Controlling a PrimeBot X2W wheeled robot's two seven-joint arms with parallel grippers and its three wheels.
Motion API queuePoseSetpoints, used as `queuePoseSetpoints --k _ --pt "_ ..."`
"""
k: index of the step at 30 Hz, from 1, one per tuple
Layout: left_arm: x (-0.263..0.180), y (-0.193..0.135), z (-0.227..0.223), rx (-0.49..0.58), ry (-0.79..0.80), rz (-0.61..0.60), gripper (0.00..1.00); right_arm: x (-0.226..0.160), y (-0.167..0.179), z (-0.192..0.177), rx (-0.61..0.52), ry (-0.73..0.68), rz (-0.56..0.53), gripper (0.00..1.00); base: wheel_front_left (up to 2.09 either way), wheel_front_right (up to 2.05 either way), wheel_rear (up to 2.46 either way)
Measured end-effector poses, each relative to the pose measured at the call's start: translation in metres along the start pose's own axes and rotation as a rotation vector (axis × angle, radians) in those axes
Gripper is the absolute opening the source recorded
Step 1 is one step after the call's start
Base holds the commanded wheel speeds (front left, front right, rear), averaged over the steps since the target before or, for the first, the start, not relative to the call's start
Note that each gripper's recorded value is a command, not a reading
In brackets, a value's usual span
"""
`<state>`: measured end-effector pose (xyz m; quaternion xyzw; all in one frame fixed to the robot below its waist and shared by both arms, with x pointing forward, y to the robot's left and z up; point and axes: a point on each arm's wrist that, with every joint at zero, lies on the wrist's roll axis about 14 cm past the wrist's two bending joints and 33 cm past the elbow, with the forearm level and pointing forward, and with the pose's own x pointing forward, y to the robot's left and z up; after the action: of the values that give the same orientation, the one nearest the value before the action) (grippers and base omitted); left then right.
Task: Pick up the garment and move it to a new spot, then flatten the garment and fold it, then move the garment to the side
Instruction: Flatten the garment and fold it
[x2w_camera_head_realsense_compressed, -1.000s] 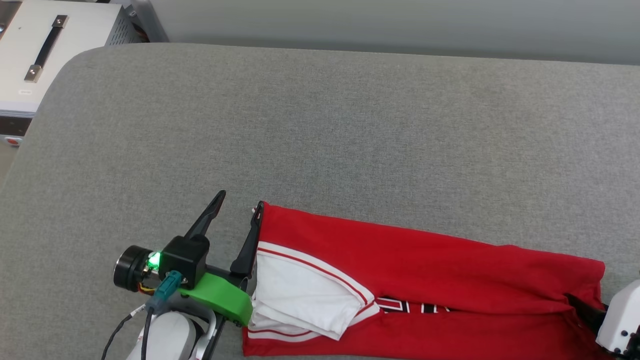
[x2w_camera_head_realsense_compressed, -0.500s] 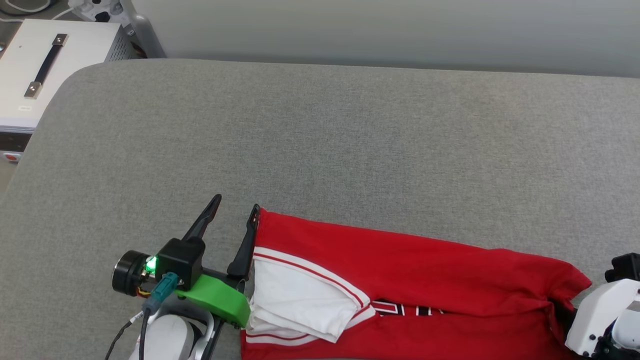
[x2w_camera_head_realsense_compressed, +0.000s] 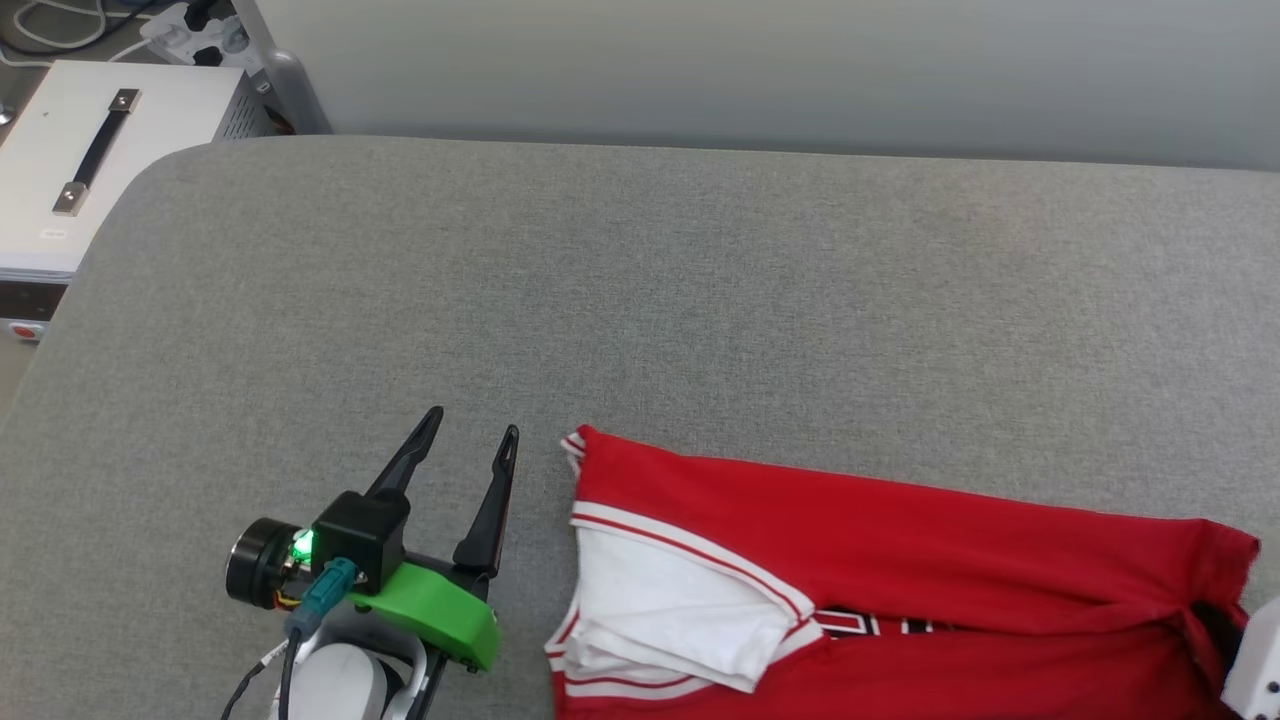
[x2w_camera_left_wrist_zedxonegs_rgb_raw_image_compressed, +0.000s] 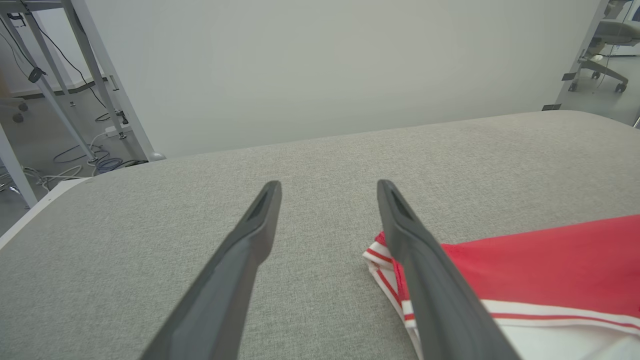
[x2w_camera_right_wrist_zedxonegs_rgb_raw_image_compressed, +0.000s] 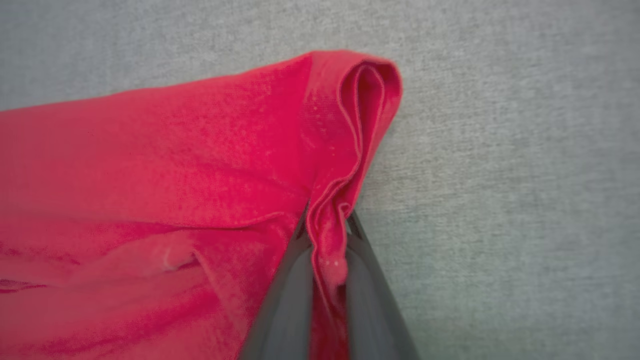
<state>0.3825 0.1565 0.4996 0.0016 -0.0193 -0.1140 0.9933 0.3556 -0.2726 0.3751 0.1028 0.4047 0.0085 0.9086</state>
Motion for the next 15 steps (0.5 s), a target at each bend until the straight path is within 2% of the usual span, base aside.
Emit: queuePoseSetpoints --k 5,15 --pt "-0.001 0.004 0.002 0.001 -0.005 0.014 1.0 -0.006 -0.028 0.012 -0.017 -0.029 -0.076 0.0 0.0 0.0 0.0" --pt "-0.009 -0.001 0.005 -0.021 -0.018 0.011 1.0 -0.014 -0.009 0.018 -0.028 -0.082 -0.031 0.0 0.0 0.0 0.0"
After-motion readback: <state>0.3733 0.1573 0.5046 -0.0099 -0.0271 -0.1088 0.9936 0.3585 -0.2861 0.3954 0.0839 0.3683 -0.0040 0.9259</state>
